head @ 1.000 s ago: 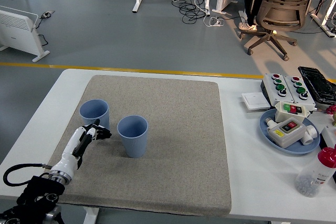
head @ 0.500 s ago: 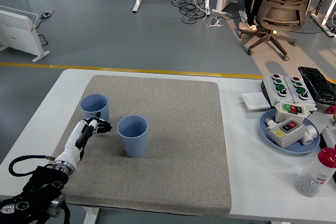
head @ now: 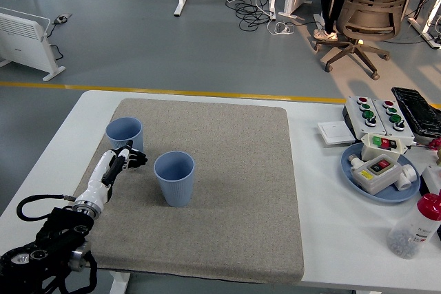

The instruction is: Push cup pick cup insert cup

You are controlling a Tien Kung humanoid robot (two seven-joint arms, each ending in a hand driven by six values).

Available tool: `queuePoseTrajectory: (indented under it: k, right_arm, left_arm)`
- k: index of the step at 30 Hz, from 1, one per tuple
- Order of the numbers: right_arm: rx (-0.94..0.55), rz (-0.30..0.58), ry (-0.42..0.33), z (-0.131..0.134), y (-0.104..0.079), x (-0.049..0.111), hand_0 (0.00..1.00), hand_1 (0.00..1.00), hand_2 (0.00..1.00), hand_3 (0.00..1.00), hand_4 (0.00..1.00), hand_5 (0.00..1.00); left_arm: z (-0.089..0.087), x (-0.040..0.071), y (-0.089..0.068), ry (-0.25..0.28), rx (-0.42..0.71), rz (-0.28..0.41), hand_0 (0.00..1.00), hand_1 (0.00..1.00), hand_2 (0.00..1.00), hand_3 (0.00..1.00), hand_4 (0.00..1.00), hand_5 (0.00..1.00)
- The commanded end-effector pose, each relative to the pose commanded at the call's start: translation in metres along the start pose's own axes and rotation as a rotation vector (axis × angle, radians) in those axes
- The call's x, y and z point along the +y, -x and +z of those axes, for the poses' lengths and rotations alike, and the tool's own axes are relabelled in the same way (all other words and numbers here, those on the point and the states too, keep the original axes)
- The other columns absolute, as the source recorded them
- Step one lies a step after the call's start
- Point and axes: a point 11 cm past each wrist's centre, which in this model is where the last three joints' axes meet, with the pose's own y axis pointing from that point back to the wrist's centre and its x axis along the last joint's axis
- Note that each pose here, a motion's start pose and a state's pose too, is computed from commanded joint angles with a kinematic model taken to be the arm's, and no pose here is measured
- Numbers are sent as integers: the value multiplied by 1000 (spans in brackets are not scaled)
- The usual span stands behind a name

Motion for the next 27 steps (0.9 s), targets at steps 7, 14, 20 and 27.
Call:
queuePoseTrajectory:
  k: [7,14,20,27]
  right_arm:
    - [3,-1,0,-1,1,0,665,603,629,570,95,497]
    - [6,-3,3,1,2,0,665,604,629,570,95,495]
    - [7,0,4,2,1,0,665,603,629,570,95,494]
    - [-8,2,2,2,-2,-1,665,604,629,570,96,490]
  left_arm:
    - [4,-7,-5,1,-8,15,663,556,490,422,533,998]
    - [7,-10,-5,4,-9,15,663,556,489,422,531,998]
    - [8,-6,-3,5,-4,0,663,557,492,424,530,998]
    - [16,7,-8,29,41,3,537,544,498,458,544,998]
